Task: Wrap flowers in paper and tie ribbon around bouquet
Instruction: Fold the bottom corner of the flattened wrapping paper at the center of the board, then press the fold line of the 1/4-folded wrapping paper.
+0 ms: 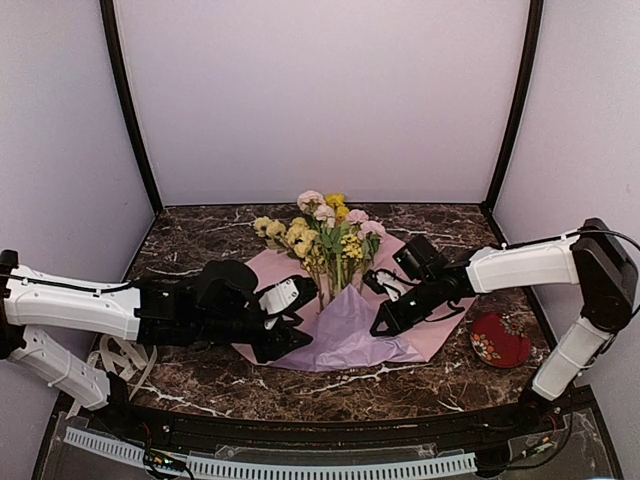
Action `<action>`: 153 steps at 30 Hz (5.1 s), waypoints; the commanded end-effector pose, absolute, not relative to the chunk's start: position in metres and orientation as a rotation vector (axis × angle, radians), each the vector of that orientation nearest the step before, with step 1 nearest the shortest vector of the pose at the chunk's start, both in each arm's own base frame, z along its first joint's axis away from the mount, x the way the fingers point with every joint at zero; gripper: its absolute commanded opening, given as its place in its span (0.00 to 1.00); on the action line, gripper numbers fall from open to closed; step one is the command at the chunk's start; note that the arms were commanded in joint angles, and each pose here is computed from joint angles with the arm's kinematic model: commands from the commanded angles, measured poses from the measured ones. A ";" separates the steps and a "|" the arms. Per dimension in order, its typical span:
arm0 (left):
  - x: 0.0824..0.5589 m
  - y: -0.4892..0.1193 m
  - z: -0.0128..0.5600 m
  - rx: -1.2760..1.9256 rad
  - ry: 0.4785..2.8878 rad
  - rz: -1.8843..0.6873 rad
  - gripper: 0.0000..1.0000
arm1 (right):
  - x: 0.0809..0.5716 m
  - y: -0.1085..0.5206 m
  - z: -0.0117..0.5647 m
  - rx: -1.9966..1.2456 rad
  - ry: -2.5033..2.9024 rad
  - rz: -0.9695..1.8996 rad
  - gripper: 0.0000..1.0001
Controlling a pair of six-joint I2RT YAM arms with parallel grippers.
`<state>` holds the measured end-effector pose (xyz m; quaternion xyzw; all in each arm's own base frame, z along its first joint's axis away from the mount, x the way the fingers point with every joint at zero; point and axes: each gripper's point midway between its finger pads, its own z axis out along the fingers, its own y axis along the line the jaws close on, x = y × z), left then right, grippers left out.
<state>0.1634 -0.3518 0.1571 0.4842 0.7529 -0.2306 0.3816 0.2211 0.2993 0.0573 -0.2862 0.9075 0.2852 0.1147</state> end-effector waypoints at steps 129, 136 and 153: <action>0.196 -0.306 0.030 1.368 2.388 -0.349 0.35 | 0.193 0.211 0.065 -0.635 2.985 0.310 0.28; 0.199 -0.292 0.033 1.457 2.380 -0.202 0.40 | 0.183 0.195 0.044 -0.595 3.042 0.299 0.51; 0.155 -0.312 0.037 1.421 2.481 -0.630 0.44 | 0.169 0.202 0.023 -0.689 3.062 0.455 0.31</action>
